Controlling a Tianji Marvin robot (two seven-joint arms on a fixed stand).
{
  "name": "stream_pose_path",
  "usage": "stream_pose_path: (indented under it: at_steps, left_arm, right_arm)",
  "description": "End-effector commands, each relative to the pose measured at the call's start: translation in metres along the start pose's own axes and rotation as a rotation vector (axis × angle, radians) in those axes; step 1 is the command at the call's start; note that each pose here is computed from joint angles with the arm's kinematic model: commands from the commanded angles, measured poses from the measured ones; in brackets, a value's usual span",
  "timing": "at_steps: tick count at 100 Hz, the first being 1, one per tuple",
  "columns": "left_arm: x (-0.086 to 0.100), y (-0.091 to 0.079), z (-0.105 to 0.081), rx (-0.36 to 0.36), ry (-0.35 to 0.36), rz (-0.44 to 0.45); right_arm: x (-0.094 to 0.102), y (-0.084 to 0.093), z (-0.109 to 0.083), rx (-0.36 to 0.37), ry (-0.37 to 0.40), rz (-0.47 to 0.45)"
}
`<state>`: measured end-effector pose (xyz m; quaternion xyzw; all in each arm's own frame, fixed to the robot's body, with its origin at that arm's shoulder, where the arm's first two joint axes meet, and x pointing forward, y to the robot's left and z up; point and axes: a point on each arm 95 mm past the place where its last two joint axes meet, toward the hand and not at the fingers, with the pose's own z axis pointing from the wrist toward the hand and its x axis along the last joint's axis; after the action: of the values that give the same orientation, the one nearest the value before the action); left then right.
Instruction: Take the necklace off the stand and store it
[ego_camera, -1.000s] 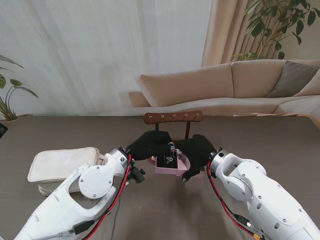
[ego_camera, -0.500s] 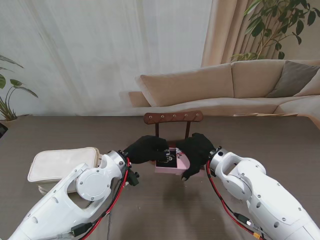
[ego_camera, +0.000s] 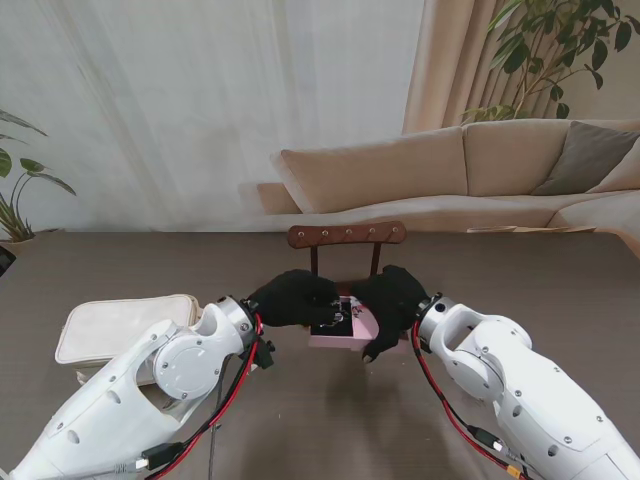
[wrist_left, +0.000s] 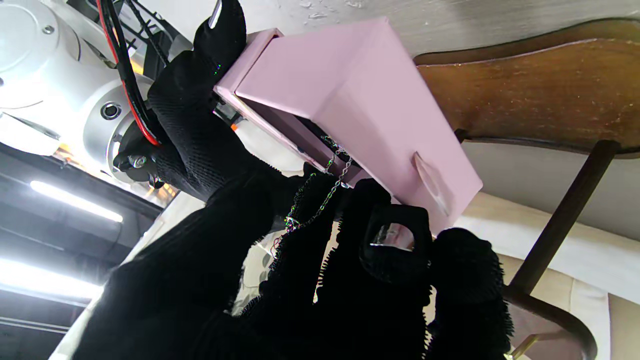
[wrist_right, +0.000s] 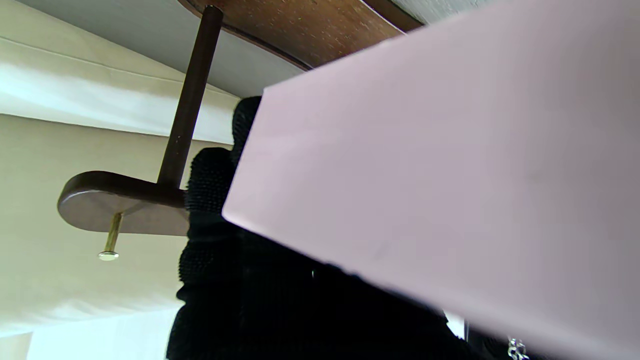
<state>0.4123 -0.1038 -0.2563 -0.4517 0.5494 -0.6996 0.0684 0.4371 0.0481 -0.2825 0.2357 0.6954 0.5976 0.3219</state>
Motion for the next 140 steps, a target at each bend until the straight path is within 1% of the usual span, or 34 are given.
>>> stream_pose_path:
  at_steps: [1, 16, 43, 49, 62, 102, 123, 140]
  left_arm:
    - [0.004, -0.002, 0.002, -0.012, 0.011, 0.006]
    - [0.007, -0.004, 0.003, -0.009, 0.020, 0.022]
    - [0.015, -0.012, 0.005, -0.009, 0.041, 0.121]
    - [0.016, -0.013, 0.004, -0.013, 0.044, 0.155]
    - [0.017, -0.016, 0.003, -0.022, 0.052, 0.241]
    - [0.023, -0.019, 0.002, -0.041, 0.076, 0.363]
    - [0.024, -0.018, 0.002, -0.048, 0.083, 0.392]
    - [0.024, -0.017, 0.003, -0.037, 0.080, 0.371]
  right_arm:
    - [0.005, 0.002, 0.001, 0.003, 0.015, -0.008]
    - [0.005, 0.002, 0.000, 0.006, 0.018, -0.012]
    - [0.006, 0.005, -0.002, 0.007, 0.019, -0.015]
    - [0.005, 0.008, -0.006, 0.008, 0.020, -0.016]
    - [0.005, 0.009, -0.007, 0.010, 0.022, -0.018]
    - [0.005, 0.012, -0.012, 0.016, 0.022, -0.019]
    - [0.005, 0.011, -0.014, 0.020, 0.022, -0.017]
    - [0.006, 0.011, -0.014, 0.019, 0.021, -0.014]
